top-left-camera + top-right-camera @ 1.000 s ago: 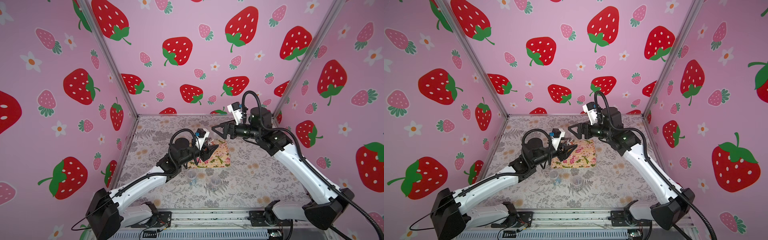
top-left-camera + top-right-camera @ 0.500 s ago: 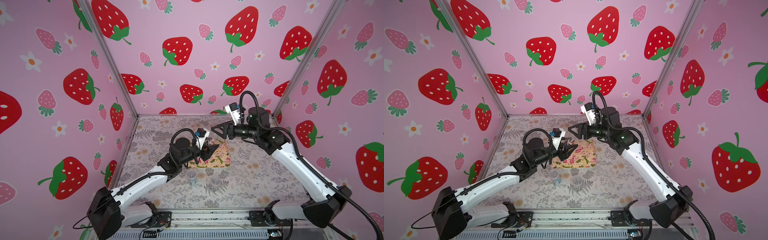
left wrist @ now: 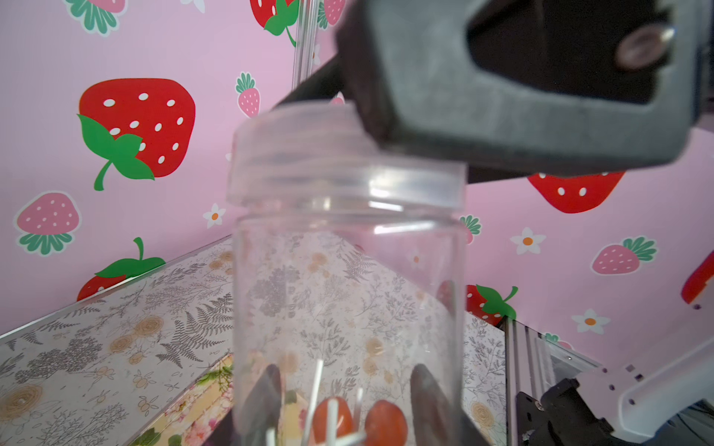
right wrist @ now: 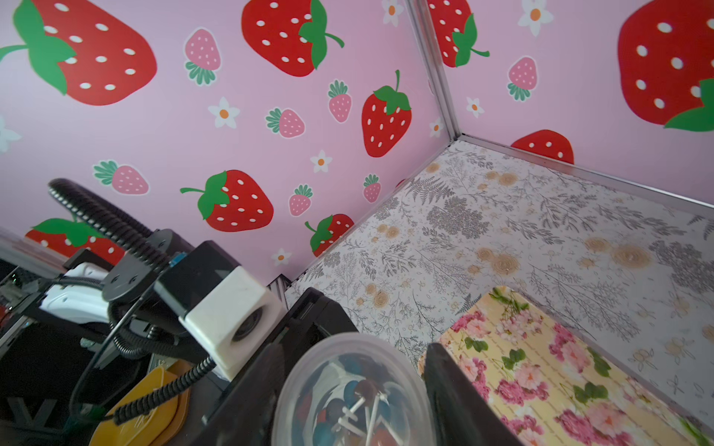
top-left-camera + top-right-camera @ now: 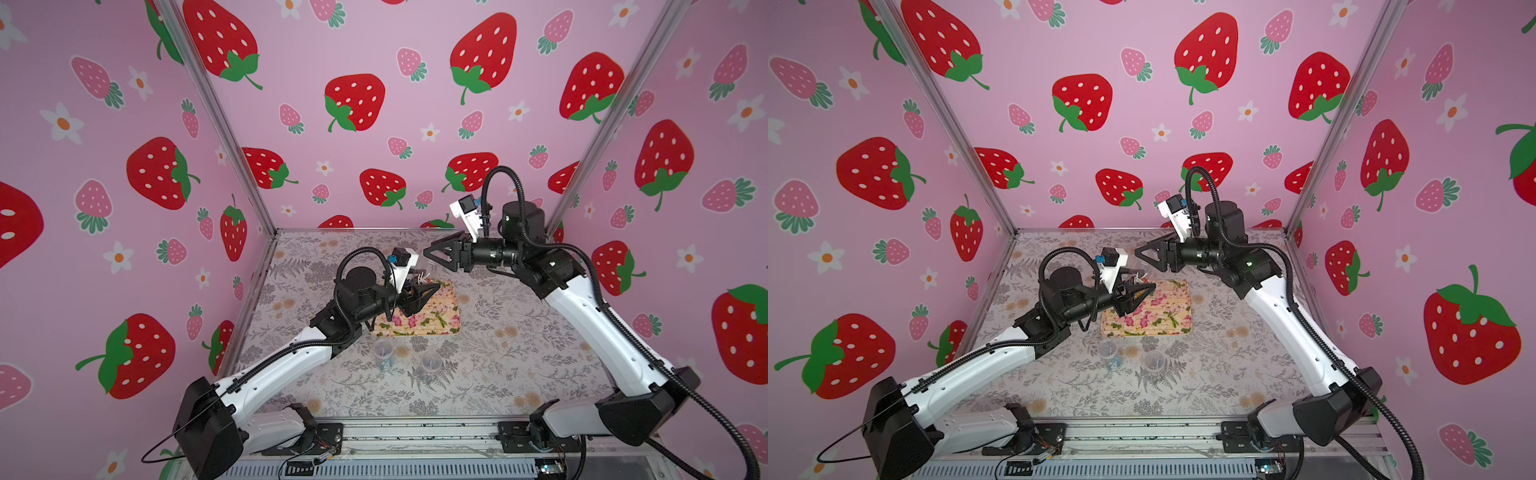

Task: Pour the candies out of the jar
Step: Unscrew the lid from the jar.

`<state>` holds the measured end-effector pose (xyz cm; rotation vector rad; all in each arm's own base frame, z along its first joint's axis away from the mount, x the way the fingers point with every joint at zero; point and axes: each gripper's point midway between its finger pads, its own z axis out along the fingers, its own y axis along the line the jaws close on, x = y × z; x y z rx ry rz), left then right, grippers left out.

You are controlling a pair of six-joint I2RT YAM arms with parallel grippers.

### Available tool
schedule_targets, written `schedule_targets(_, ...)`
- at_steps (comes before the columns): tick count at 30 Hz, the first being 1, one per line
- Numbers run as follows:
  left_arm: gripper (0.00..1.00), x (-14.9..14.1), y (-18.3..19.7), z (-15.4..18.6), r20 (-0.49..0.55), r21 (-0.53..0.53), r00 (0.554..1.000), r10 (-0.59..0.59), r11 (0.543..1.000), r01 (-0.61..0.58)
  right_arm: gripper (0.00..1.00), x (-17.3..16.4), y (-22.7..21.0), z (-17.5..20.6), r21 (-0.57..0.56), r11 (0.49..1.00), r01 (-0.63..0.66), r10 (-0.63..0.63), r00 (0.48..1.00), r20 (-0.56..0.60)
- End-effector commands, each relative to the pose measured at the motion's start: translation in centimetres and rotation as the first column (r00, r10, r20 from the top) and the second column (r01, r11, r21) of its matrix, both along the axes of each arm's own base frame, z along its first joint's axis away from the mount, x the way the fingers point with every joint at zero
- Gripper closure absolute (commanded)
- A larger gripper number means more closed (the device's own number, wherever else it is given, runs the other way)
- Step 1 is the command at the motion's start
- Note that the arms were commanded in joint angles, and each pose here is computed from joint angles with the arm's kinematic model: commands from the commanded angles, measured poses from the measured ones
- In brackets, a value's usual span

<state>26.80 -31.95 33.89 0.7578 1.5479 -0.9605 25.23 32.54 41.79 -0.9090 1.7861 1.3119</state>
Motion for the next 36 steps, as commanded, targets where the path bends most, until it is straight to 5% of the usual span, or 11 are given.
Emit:
schedule_targets(1,0.63,-4.5,-1.3,2.5,0.017,-0.041,0.973,-0.231,0.972,0.232,0.47,-1.6,0.6,3.0,0.068,0.984,-0.164,0.149,0.972,0.184)
schedule_targets(6,0.63,-6.2,-1.1,3.9,-0.003,-0.106,0.940,-0.342,0.934,0.340,0.48,-4.3,0.4,4.3,0.093,0.928,-0.362,0.318,0.895,0.314)
schedule_targets(11,0.63,-7.5,-1.3,4.8,-0.005,-0.132,0.905,-0.426,0.897,0.422,0.53,-4.9,0.1,5.1,0.094,0.899,-0.428,0.364,0.849,0.384)
schedule_targets(21,0.62,-6.0,-0.6,4.1,0.027,-0.132,0.950,-0.311,0.941,0.311,0.49,-4.4,0.2,4.4,0.086,0.910,-0.406,0.354,0.867,0.351)
schedule_targets(23,0.62,-5.8,-0.5,4.0,0.033,-0.131,0.953,-0.301,0.944,0.303,0.37,-4.4,0.2,4.4,0.086,0.911,-0.403,0.353,0.870,0.343)
schedule_targets(25,0.62,-5.6,-0.5,3.8,0.038,-0.125,0.959,-0.282,0.950,0.285,0.17,-4.0,0.3,4.3,0.089,0.921,-0.379,0.334,0.887,0.320)
schedule_targets(28,0.62,-4.5,-0.3,2.9,0.042,-0.104,0.975,-0.218,0.970,0.222,0.03,-3.8,0.2,4.8,0.099,0.932,-0.348,0.307,0.905,0.296)
schedule_targets(36,0.62,-1.5,0.5,1.3,0.067,-0.074,0.997,-0.041,0.996,0.046,0.00,0.2,-1.9,5.2,0.031,0.997,0.072,-0.076,0.988,0.136)
